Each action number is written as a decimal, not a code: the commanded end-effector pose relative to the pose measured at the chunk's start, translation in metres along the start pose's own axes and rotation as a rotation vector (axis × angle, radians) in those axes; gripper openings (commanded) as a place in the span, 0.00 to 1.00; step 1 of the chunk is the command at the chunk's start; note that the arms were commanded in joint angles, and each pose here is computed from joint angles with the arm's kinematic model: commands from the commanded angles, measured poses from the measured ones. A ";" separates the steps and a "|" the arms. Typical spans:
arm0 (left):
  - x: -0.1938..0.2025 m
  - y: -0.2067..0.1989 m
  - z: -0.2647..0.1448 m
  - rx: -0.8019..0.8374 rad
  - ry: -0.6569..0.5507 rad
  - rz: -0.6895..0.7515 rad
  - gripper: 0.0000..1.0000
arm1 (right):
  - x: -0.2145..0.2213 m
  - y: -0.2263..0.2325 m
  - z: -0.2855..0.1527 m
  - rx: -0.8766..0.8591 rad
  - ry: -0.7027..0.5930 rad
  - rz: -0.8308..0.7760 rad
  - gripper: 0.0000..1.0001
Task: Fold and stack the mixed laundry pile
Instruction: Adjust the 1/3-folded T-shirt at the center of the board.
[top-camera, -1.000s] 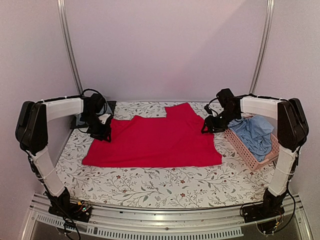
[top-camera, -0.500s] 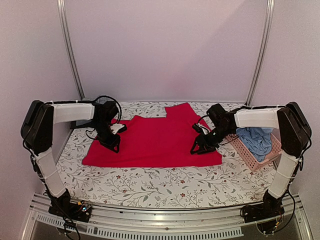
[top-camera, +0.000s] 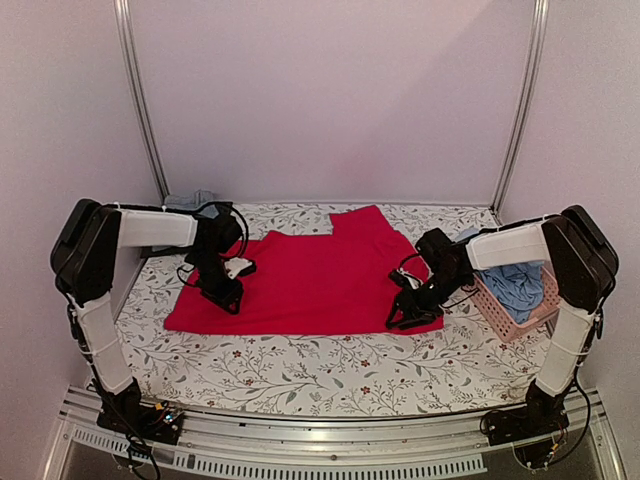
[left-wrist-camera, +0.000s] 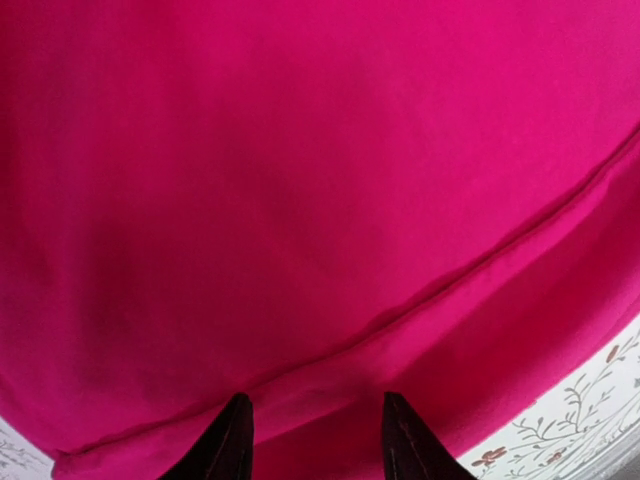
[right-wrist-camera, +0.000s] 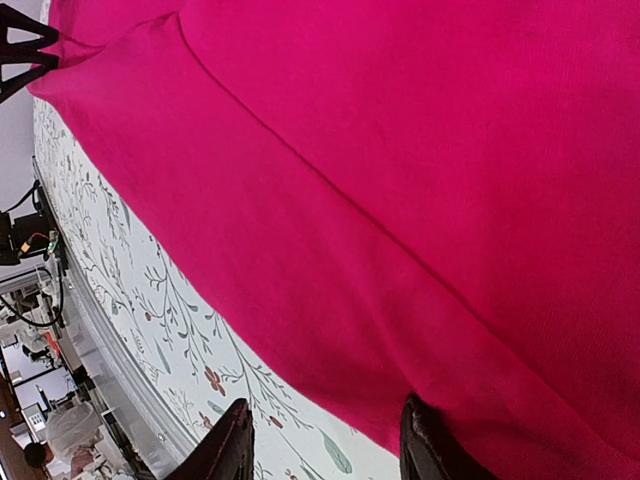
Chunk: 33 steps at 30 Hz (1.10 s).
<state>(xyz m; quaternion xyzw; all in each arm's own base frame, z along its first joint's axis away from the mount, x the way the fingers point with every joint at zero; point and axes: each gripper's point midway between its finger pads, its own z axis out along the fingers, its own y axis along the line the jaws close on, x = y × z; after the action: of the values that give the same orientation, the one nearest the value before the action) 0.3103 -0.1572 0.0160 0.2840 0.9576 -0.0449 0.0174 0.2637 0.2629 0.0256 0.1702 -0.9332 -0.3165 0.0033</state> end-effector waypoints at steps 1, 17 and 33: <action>0.001 0.009 0.010 -0.076 0.013 0.023 0.45 | 0.011 -0.014 0.013 0.036 0.031 0.016 0.48; -0.005 0.013 0.012 -0.077 -0.024 0.028 0.22 | 0.030 -0.032 0.023 0.079 0.086 0.065 0.46; -0.014 0.048 -0.019 -0.107 -0.116 -0.088 0.08 | 0.048 -0.046 0.028 0.123 0.133 0.102 0.45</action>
<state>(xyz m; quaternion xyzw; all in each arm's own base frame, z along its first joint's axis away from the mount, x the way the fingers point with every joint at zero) 0.3378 -0.1271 0.0199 0.2466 0.9672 -0.0124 0.0603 0.2622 0.2632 0.0205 0.1689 -0.9304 -0.3253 0.0017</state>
